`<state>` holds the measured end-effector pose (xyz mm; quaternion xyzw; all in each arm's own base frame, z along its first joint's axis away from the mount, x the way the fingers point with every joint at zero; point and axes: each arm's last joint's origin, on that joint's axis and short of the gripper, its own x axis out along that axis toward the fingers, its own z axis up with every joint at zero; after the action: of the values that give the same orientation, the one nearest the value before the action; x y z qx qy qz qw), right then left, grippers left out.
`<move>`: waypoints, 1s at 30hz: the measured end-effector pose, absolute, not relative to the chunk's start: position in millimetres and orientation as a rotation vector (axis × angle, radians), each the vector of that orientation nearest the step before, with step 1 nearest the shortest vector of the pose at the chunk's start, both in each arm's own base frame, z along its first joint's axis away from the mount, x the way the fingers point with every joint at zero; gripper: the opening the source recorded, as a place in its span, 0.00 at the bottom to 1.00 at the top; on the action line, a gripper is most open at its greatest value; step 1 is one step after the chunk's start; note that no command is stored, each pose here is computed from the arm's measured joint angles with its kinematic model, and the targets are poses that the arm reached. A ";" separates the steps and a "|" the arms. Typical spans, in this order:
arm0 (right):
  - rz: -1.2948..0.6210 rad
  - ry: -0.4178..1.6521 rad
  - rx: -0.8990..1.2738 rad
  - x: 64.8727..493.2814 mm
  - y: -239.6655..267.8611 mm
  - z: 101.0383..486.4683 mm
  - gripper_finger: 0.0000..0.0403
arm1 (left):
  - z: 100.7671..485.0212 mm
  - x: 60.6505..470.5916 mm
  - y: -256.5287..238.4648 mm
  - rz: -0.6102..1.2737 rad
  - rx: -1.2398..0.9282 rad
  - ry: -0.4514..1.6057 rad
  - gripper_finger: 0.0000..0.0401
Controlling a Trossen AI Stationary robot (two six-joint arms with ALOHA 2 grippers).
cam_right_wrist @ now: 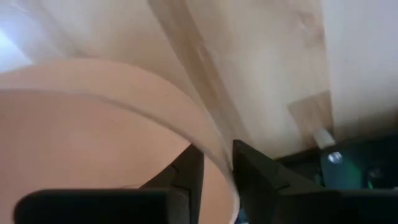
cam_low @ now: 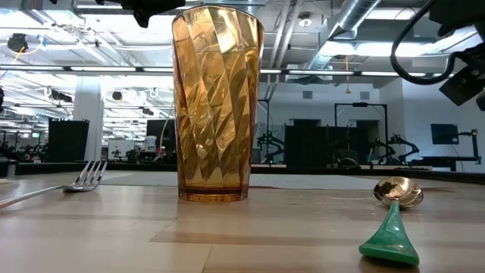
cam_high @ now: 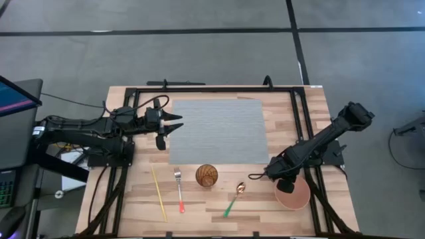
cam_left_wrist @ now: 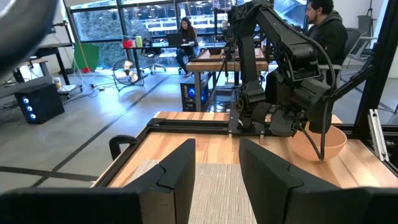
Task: Pick & Place Utensil
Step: Put the light orange bowl on the gray placemat
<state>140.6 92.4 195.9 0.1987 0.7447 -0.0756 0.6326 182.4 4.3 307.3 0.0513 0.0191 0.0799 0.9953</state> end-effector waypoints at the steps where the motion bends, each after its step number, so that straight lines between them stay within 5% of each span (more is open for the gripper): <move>1: -0.161 1.692 0.460 141.9 93.2 196.0 0.16 | 307.3 182.4 4.3 0.160 0.103 0.038 0.32; 5: -0.129 1.681 0.483 143.9 95.0 196.8 0.03 | 307.3 182.4 4.3 0.160 0.103 0.038 0.32; 18: -0.112 1.452 0.586 173.0 98.0 250.7 0.01 | 307.3 182.4 4.3 0.160 0.103 0.037 0.32; 30: -0.490 0.983 0.485 211.6 30.1 300.9 0.02 | 307.6 182.4 4.3 0.160 0.102 0.035 0.32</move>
<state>211.6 30.1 300.9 0.2284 0.4626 -0.2307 0.8250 182.4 4.3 307.6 0.0510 0.0172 0.0798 0.9954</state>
